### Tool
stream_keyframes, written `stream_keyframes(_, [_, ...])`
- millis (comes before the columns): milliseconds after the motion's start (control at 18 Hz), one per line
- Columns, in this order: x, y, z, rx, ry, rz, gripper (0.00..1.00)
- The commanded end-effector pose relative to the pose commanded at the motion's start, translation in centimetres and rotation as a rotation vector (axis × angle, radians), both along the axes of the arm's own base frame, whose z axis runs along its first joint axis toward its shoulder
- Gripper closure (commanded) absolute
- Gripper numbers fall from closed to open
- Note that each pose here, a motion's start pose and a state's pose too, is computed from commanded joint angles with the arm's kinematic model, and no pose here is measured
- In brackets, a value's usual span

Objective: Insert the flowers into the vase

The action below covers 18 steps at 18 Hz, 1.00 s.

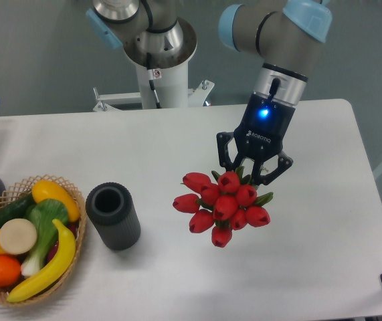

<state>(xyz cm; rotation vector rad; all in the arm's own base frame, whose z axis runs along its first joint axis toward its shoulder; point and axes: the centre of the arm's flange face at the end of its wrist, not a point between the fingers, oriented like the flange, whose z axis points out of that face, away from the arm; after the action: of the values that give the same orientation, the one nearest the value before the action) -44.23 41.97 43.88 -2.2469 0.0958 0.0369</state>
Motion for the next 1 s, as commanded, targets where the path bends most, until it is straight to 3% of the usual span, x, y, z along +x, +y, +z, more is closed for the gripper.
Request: stream_keyframes(1000, [-0.26, -0.31, 0.22, 0.028, -0.016, -0.001, 0.65])
